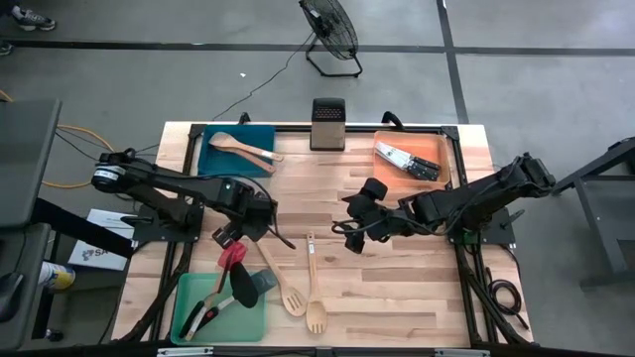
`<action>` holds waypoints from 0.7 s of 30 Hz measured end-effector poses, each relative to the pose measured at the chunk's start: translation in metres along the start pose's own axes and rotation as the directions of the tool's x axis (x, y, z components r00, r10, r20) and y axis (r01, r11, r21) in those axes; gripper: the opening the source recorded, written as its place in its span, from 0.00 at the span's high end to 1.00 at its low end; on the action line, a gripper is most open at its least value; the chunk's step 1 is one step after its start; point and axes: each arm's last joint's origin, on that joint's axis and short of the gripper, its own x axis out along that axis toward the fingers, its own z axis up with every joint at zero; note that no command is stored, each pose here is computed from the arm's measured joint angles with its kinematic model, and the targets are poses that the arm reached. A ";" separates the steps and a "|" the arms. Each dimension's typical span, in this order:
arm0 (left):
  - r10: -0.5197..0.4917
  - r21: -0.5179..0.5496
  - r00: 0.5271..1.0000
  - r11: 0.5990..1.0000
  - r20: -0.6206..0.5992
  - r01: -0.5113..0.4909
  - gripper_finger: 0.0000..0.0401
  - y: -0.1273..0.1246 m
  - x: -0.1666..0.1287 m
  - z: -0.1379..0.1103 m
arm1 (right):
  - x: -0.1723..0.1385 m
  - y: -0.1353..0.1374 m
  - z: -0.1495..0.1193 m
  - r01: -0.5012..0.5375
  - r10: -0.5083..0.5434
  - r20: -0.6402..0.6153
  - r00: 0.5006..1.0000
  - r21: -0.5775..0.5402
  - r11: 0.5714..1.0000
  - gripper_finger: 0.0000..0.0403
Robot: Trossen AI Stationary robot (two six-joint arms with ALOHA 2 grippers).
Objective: Pick & Place Kitchen Items
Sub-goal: Put the brown wooden spoon into the blue bin
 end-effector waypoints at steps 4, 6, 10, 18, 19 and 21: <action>0.029 0.051 0.999 0.998 0.039 -0.031 0.38 0.001 0.013 0.001 | 0.001 -0.001 0.001 0.002 -0.002 0.002 1.000 -0.003 1.000 0.26; 0.037 0.090 0.998 0.995 0.052 -0.042 0.37 0.000 0.022 0.000 | 0.001 -0.001 0.001 0.002 -0.002 0.003 1.000 -0.002 1.000 0.26; 0.048 0.171 0.997 0.984 0.064 -0.058 0.37 -0.002 0.037 -0.003 | 0.001 -0.001 0.001 0.002 -0.002 0.003 1.000 -0.002 1.000 0.26; 0.069 0.266 0.993 0.960 0.091 -0.091 0.39 -0.004 0.055 -0.007 | 0.001 -0.001 0.001 0.002 -0.002 0.003 1.000 -0.002 1.000 0.26; 0.071 0.278 0.993 0.956 0.093 -0.094 0.39 -0.004 0.056 -0.007 | 0.001 -0.001 0.001 0.002 -0.002 0.003 1.000 -0.001 1.000 0.26; 0.073 0.295 0.992 0.950 0.098 -0.099 0.39 -0.004 0.060 -0.007 | 0.001 -0.001 0.001 0.002 -0.002 0.003 1.000 0.001 1.000 0.26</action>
